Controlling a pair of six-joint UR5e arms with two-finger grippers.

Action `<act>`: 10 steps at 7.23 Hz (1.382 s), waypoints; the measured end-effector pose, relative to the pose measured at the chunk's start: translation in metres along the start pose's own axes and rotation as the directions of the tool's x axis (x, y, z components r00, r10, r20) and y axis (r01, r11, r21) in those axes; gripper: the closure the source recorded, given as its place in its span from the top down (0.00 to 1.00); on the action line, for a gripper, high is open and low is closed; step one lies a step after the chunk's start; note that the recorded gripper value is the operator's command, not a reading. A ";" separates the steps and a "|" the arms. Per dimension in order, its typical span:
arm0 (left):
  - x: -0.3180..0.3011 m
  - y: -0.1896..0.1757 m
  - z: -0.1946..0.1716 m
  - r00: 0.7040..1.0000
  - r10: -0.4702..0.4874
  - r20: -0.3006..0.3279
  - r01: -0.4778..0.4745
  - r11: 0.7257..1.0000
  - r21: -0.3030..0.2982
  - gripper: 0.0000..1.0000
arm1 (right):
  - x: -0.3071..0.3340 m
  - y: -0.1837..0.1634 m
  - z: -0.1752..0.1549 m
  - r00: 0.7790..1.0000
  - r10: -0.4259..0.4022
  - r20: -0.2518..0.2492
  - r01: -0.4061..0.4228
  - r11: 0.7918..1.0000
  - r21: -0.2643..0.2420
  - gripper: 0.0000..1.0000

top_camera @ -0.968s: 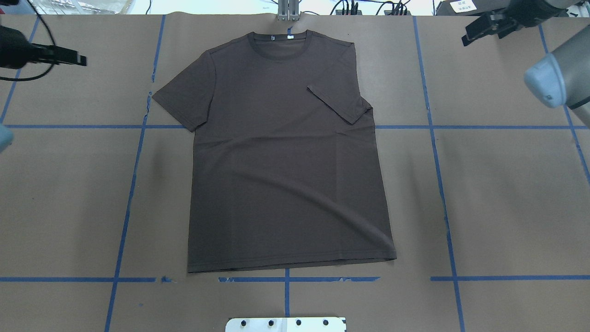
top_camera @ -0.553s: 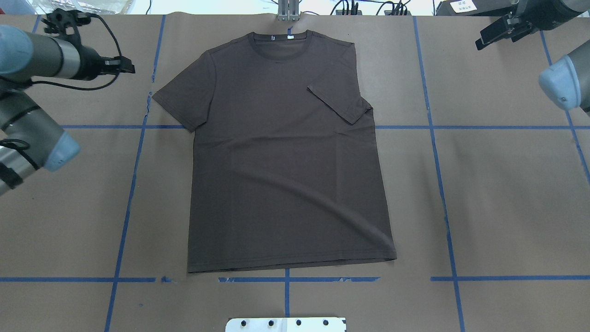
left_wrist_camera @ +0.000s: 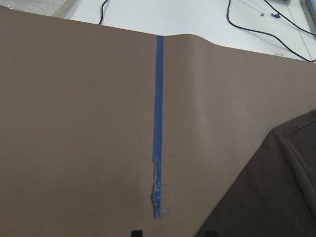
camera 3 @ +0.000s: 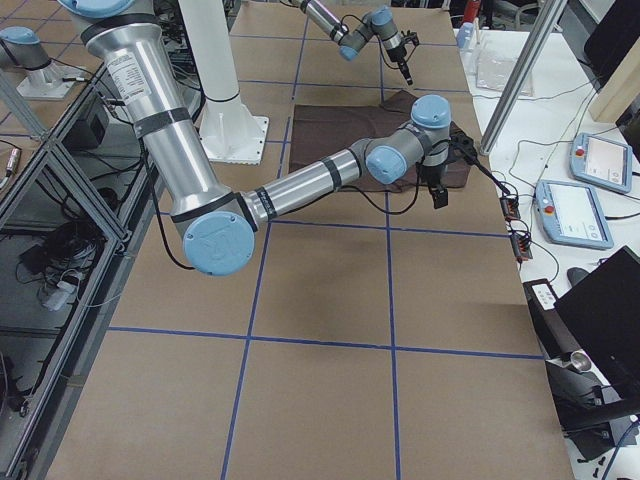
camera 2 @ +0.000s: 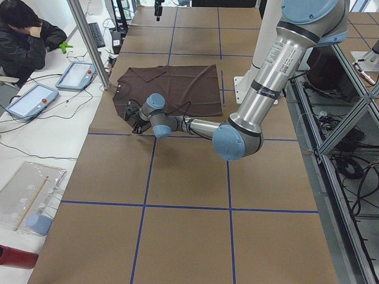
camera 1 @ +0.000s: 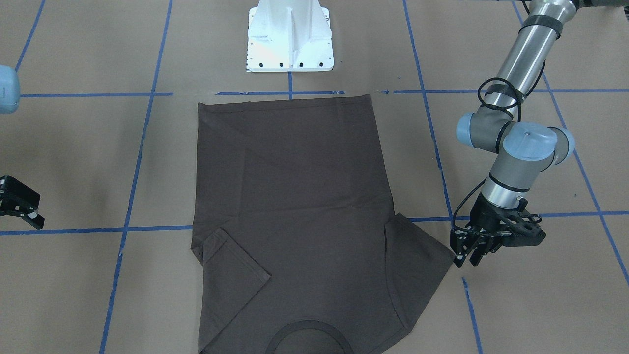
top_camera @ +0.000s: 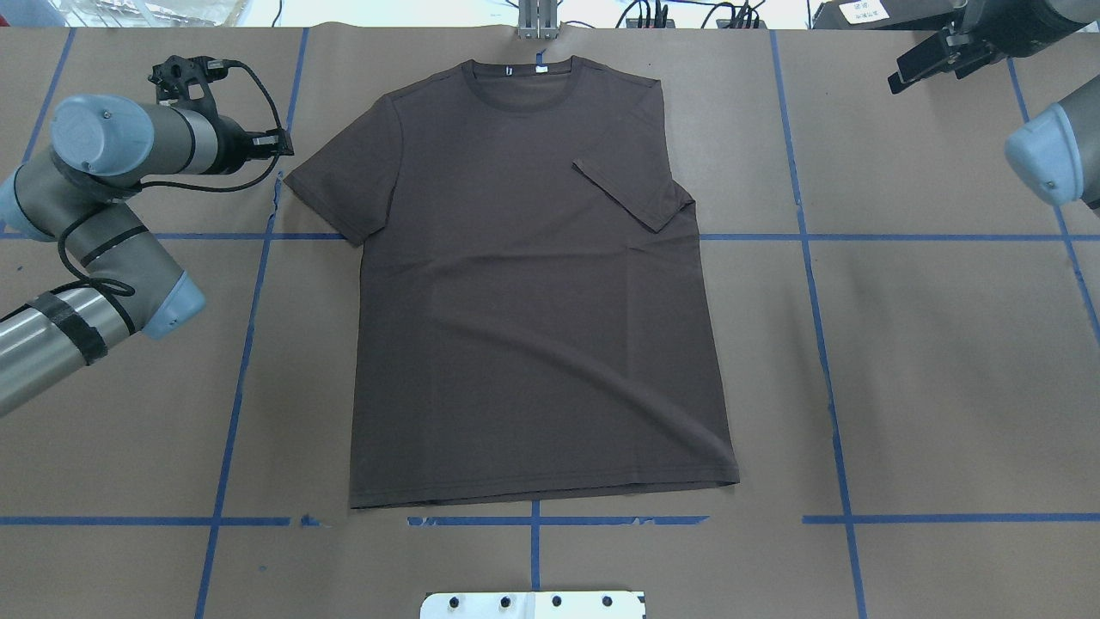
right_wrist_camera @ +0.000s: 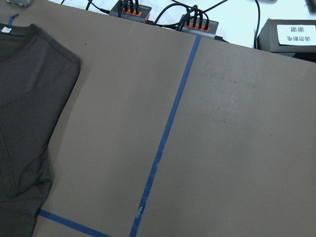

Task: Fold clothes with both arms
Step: 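Move the left gripper to the other sleeve while the right gripper withdraws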

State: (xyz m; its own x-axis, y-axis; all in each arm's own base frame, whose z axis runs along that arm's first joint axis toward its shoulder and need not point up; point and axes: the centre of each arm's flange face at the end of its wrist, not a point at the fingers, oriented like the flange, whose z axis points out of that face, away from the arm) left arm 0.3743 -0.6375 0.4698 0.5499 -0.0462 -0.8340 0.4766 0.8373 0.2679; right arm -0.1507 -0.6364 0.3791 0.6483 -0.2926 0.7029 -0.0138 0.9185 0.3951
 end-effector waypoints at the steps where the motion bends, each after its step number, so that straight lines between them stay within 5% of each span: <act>1: 0.002 0.005 0.003 1.000 0.002 0.001 -0.002 1.000 -0.005 0.48 | 0.000 0.000 0.000 1.000 0.001 0.000 -0.001 1.000 -0.001 1.00; 10: 0.005 0.030 0.015 1.000 0.024 0.007 -0.023 0.999 -0.040 0.43 | 0.007 0.008 0.004 1.000 0.010 -0.005 -0.010 1.000 -0.011 1.00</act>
State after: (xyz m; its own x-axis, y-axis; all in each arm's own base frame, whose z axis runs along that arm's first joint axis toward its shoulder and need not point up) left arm 0.4016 -0.6206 0.4811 0.5661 -0.0303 -0.8238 0.4361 0.8591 0.2680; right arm -0.1492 -0.6324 0.3892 0.6519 -0.2817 0.7040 -0.0125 0.9243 0.3815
